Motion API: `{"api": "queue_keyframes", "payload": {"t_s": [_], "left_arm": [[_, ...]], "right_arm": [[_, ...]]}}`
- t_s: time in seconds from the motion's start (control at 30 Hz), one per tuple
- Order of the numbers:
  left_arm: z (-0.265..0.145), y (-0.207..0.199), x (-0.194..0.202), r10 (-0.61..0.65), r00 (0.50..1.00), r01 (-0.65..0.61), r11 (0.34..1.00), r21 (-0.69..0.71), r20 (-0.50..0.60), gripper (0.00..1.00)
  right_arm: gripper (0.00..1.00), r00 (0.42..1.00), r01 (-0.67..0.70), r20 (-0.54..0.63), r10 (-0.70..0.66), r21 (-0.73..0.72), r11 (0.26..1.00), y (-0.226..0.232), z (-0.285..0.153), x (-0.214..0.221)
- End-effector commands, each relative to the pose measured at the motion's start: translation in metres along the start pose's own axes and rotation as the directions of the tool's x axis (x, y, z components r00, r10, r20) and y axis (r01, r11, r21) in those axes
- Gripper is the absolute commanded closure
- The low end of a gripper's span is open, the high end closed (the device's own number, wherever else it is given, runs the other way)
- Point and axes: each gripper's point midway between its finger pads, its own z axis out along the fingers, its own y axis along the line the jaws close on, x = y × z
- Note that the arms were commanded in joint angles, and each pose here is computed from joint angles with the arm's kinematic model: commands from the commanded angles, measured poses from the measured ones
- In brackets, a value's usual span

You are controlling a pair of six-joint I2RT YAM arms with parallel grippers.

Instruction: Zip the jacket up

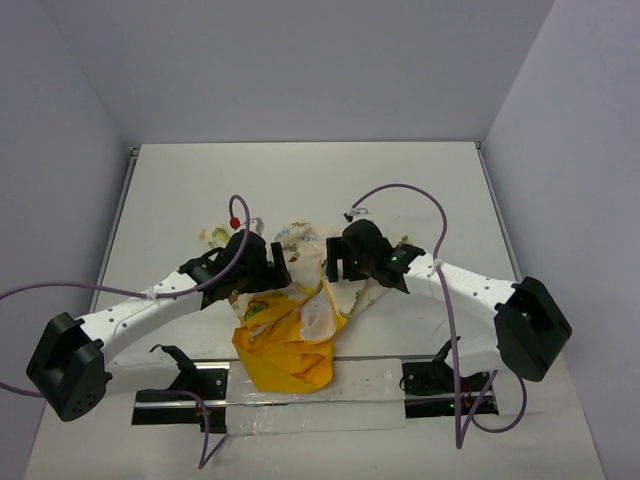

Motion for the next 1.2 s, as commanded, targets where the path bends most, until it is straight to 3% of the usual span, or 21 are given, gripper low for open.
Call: {"api": "queue_keyframes", "payload": {"t_s": [0.0,0.03,0.1,0.17,0.2,0.27,0.37,0.43,0.7,0.83,0.93,0.97,1.0,1.03,1.1,1.17], "left_arm": [[0.006,-0.009,-0.017,0.000,0.998,0.002,0.999,-0.032,0.065,0.09],[0.010,-0.005,-0.015,0.002,0.999,0.001,0.998,-0.059,0.053,0.09],[0.016,-0.003,-0.009,0.008,0.999,-0.005,0.997,-0.081,0.035,0.11],[0.021,-0.003,-0.004,0.016,1.000,-0.014,0.996,-0.088,0.021,0.15],[0.023,-0.003,-0.002,0.018,1.000,-0.016,0.996,-0.093,0.016,0.19],[0.025,-0.003,-0.001,0.021,1.000,-0.020,0.995,-0.096,0.015,0.43],[0.025,-0.003,-0.003,0.018,1.000,-0.015,0.994,-0.106,0.024,0.85],[0.022,-0.002,-0.010,0.013,0.999,-0.008,0.992,-0.124,0.044,1.00],[-0.009,-0.004,-0.039,-0.055,0.981,0.073,0.993,-0.094,0.184,1.00],[-0.029,0.000,-0.049,-0.103,0.961,0.124,0.990,-0.064,0.257,1.00],[-0.041,-0.001,-0.053,-0.164,0.942,0.174,0.985,-0.008,0.293,1.00],[-0.045,-0.003,-0.054,-0.184,0.935,0.187,0.982,0.020,0.304,1.00],[-0.047,-0.003,-0.054,-0.189,0.933,0.188,0.982,0.032,0.307,1.00],[-0.047,-0.002,-0.053,-0.193,0.932,0.191,0.981,0.035,0.308,1.00],[-0.048,0.002,-0.051,-0.208,0.926,0.209,0.977,0.033,0.314,1.00],[-0.048,0.006,-0.049,-0.213,0.924,0.217,0.976,0.024,0.316,1.00]], "right_arm": [[0.29,0.997,-0.045,0.061,0.044,0.018,0.999,0.012,0.012,-0.027],[0.33,0.998,-0.045,0.053,0.044,0.016,0.999,0.013,0.014,-0.026],[0.51,0.998,-0.049,0.043,0.048,0.010,0.999,0.016,0.017,-0.025],[0.78,0.997,-0.058,0.043,0.057,0.021,0.998,0.015,0.019,-0.026],[0.86,0.997,-0.064,0.048,0.062,0.029,0.998,0.013,0.018,-0.026],[1.00,0.995,-0.073,0.076,0.069,0.052,0.996,0.007,0.013,-0.029],[1.00,0.988,-0.092,0.131,0.082,0.069,0.993,-0.001,0.000,-0.036],[1.00,0.972,-0.124,0.210,0.102,0.097,0.988,-0.015,-0.018,-0.043],[1.00,0.885,-0.316,0.408,0.223,0.176,0.932,-0.072,-0.057,-0.042],[1.00,0.867,-0.380,0.423,0.265,0.213,0.900,-0.095,-0.053,-0.024],[0.87,0.895,-0.380,0.343,0.284,0.256,0.889,-0.108,-0.036,-0.008],[0.59,0.912,-0.358,0.300,0.280,0.250,0.900,-0.102,-0.030,-0.005],[0.39,0.919,-0.343,0.284,0.273,0.239,0.908,-0.096,-0.030,-0.006],[0.25,0.920,-0.335,0.285,0.270,0.210,0.918,-0.089,-0.033,-0.011],[0.15,0.914,-0.321,0.307,0.265,0.149,0.935,-0.074,-0.041,-0.023],[0.12,0.898,-0.319,0.347,0.270,0.092,0.943,-0.063,-0.054,-0.040]]}}
